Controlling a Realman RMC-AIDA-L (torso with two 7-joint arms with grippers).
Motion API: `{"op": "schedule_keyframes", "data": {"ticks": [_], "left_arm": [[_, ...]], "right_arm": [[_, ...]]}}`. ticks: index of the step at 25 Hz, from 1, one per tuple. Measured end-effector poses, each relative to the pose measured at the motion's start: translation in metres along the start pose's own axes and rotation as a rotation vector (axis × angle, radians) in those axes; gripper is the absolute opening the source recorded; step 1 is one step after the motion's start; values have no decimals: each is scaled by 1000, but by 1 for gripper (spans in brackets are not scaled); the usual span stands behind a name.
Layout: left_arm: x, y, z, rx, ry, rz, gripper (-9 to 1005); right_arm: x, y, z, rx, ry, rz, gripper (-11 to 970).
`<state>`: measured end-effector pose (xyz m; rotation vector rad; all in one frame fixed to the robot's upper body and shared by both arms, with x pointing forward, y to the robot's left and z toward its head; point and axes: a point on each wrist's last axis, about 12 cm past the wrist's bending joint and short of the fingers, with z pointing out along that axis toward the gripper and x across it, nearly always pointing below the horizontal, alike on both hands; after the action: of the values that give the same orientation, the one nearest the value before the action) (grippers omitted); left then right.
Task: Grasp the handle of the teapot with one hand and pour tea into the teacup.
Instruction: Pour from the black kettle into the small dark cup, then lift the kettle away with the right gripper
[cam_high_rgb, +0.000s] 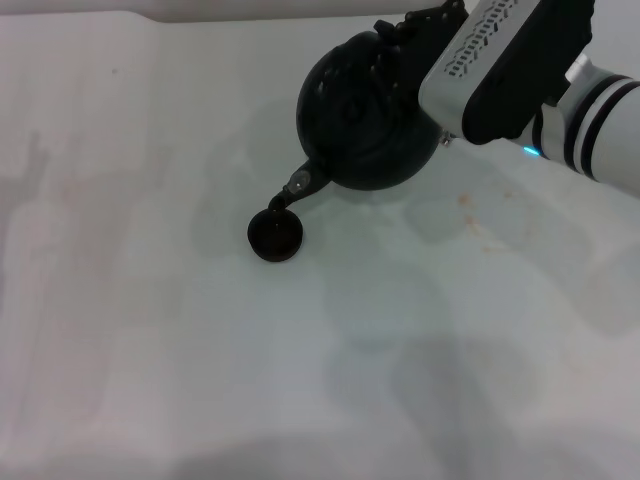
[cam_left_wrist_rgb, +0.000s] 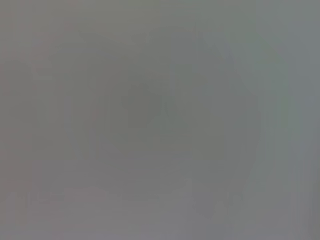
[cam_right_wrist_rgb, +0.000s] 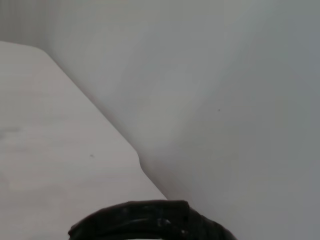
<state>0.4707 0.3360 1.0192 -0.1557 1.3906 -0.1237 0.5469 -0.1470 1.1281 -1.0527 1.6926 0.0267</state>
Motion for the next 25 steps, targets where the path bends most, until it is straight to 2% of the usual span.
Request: {"op": "schedule_keyframes", "data": {"ticks": [6,25], "left_arm": [[0,0,0,-1,-1,0,887],[0,0,1,1,-2,-1,888]], "right_arm": [[-1,5,0,-8,1,-35,164],[0,6,-2,4,2,-64,154]]}}
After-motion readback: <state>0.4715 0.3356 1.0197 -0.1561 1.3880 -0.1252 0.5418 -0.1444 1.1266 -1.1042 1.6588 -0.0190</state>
